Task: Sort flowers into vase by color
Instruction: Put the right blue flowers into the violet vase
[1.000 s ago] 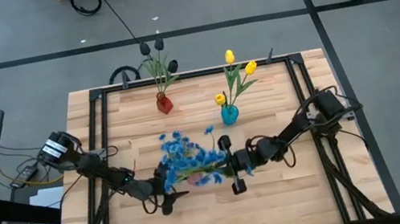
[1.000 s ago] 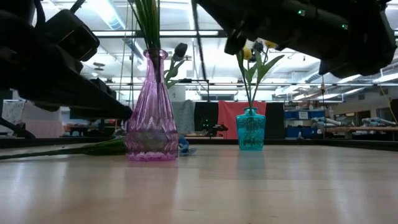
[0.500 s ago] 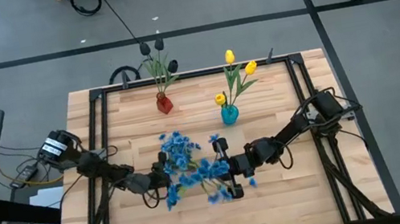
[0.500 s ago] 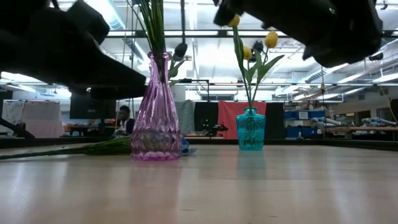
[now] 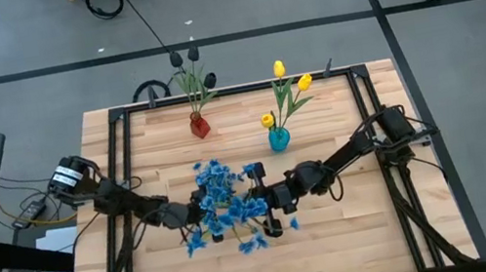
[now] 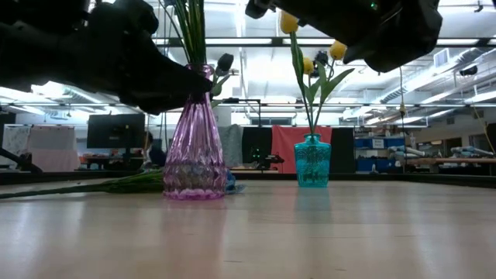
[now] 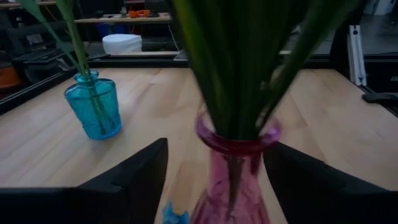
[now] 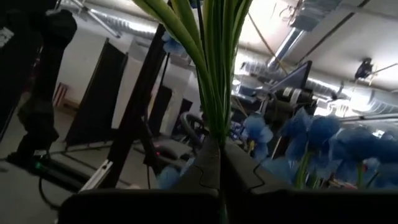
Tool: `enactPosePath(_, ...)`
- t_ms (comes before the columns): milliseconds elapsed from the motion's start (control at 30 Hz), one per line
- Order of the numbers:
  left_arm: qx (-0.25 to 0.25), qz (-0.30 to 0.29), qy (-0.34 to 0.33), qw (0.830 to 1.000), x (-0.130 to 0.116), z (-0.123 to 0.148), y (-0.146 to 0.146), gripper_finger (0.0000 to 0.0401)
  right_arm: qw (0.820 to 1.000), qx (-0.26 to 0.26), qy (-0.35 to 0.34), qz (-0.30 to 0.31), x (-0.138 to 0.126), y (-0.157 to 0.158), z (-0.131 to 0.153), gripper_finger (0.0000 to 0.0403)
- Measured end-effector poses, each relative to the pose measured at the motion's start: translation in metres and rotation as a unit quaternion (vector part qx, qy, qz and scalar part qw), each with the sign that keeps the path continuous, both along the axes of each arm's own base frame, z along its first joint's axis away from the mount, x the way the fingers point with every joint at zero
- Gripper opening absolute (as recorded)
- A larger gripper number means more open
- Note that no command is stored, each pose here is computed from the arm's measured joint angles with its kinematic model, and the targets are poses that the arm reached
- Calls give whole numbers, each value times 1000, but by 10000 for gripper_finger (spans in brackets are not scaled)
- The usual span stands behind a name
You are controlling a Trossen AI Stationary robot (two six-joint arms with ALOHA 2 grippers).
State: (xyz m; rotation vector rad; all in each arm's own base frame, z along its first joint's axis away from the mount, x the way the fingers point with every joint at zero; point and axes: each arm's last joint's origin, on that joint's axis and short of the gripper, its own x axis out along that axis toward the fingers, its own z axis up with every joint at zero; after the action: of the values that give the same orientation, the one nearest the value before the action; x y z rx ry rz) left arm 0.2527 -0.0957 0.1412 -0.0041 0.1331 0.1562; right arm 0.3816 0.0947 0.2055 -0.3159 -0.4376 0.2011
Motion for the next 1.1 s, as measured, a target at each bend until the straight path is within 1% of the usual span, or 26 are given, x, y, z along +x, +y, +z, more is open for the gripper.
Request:
enactPosePath(267,-1,6,0,1000,1,0,3,163,1000,0,22,-8,3,-7,-3,10)
enactPosePath(367,-1,6,-1,1000,1,0,3,126,999,9,30,-34,4,-9,-4,10)
enactPosePath(433,1,5,-5,1000,1,1,3,108,998,13,41,-54,5,-10,-6,10)
enactPosePath(567,23,4,-27,999,2,6,3,106,996,19,49,-76,5,-11,-7,10)
enactPosePath(700,27,6,-72,997,1,17,3,116,993,19,53,-104,5,-7,-8,10)
enactPosePath(833,29,7,-92,995,0,26,4,120,987,14,53,-151,1,1,-6,10)
enactPosePath(1000,29,12,-105,994,-5,41,6,117,975,9,67,-213,-7,12,9,10)
enactPosePath(1100,29,13,-107,994,-8,47,8,117,971,7,95,-219,-11,12,17,10)
